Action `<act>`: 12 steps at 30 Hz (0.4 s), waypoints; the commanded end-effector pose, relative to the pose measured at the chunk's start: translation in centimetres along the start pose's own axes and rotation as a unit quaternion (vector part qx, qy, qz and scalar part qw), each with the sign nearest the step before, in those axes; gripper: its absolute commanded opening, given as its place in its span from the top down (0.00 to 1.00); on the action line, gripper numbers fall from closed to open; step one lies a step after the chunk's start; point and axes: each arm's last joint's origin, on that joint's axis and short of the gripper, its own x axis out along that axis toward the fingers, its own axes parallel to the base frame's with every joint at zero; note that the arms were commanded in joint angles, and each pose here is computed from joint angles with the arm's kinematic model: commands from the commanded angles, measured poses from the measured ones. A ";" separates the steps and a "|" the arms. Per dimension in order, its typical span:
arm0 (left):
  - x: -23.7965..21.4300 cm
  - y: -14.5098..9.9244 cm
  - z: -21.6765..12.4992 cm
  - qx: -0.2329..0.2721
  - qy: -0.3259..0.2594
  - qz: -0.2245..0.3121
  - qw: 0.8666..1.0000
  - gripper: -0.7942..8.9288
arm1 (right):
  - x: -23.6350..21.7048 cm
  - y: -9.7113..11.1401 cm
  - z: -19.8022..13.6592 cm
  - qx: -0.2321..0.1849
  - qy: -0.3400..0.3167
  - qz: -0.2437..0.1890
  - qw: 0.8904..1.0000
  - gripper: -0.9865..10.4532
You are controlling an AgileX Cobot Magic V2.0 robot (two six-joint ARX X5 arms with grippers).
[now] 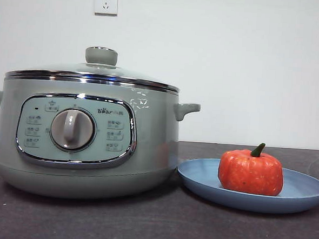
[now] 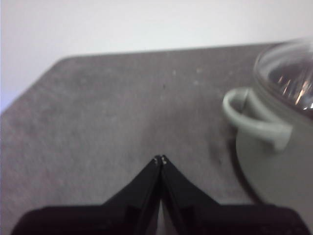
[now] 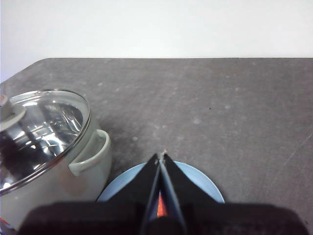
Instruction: Take the pumpkin out from the steamer,put the pumpkin in the blue plate,close the lid
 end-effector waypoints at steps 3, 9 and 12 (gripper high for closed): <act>0.6 0.0 -1.8 -0.011 0.009 -0.001 1.000 0.92 | 0.1 0.0 -0.4 0.003 0.011 -0.003 1.000 0.93; 0.6 -0.1 -2.5 -0.022 0.028 -0.004 0.999 0.92 | 0.1 -0.1 -0.6 0.001 0.022 -0.004 1.000 0.93; 0.4 0.0 -2.1 -0.029 0.001 -0.004 1.000 0.92 | 0.1 -0.1 -0.6 0.001 0.022 -0.004 1.000 0.93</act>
